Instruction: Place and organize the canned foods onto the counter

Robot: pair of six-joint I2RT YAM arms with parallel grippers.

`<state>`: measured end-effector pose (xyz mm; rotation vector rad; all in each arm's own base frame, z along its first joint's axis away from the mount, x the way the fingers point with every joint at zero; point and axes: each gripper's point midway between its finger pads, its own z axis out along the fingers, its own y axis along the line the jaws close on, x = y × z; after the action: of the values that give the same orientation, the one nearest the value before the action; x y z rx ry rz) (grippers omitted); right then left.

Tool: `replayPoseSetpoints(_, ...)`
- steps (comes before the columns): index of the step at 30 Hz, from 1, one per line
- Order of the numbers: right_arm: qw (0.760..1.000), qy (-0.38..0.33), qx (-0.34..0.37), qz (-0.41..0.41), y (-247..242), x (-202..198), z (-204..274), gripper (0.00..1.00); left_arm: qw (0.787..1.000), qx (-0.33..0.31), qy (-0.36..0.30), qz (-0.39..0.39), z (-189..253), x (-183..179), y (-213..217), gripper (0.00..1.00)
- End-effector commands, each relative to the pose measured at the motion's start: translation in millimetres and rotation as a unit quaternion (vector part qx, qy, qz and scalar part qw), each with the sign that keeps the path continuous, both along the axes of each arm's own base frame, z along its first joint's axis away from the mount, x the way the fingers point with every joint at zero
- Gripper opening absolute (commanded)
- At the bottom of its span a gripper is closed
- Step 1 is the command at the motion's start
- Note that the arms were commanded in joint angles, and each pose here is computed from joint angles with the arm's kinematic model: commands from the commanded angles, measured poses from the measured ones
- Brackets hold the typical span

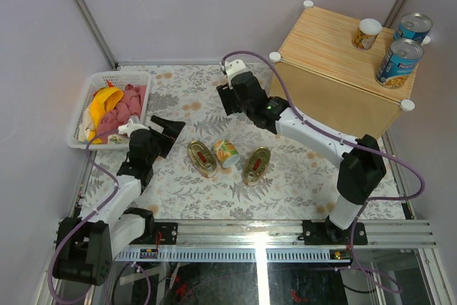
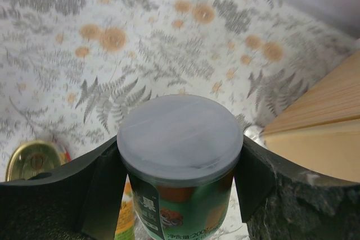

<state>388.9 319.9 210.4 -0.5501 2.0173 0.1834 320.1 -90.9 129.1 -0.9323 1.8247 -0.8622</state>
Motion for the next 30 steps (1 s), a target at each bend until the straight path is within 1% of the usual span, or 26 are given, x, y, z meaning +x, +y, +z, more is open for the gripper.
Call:
replayPoseSetpoints(1, 0.982, -0.164, 0.086, -0.041, -11.3, 16.3, 122.7, 0.00, 0.999, -0.014, -0.047, -0.002, 28.9, 13.7, -3.3, 1.00)
replayPoseSetpoints(9, 0.956, -0.260, 0.100, -0.093, -45.2, 14.9, 188.9, 0.00, 0.999, -0.009, -0.040, -0.005, 25.9, 19.0, -5.8, 1.00)
replayPoseSetpoints(14, 0.936, -0.314, 0.076, -0.140, -76.0, 11.9, 223.6, 0.00, 0.999, -0.007, -0.038, -0.009, 26.2, 22.8, -7.9, 1.00)
replayPoseSetpoints(17, 0.923, -0.337, 0.074, -0.171, -94.7, 9.0, 238.3, 0.00, 0.999, -0.004, -0.036, -0.012, 25.9, 24.1, -8.6, 1.00)
replayPoseSetpoints(20, 0.909, -0.355, 0.070, -0.208, -117.1, 7.1, 245.8, 0.00, 0.999, 0.001, -0.035, -0.013, 26.0, 24.5, -8.0, 1.00)
replayPoseSetpoints(25, 0.884, -0.382, 0.084, -0.256, -151.0, 4.1, 256.8, 0.00, 0.999, 0.010, -0.029, -0.016, 24.6, 23.5, -7.6, 1.00)
replayPoseSetpoints(30, 0.862, -0.399, 0.085, -0.301, -183.3, 1.3, 258.9, 0.00, 0.999, 0.015, -0.026, -0.017, 25.8, 25.6, -7.7, 1.00)
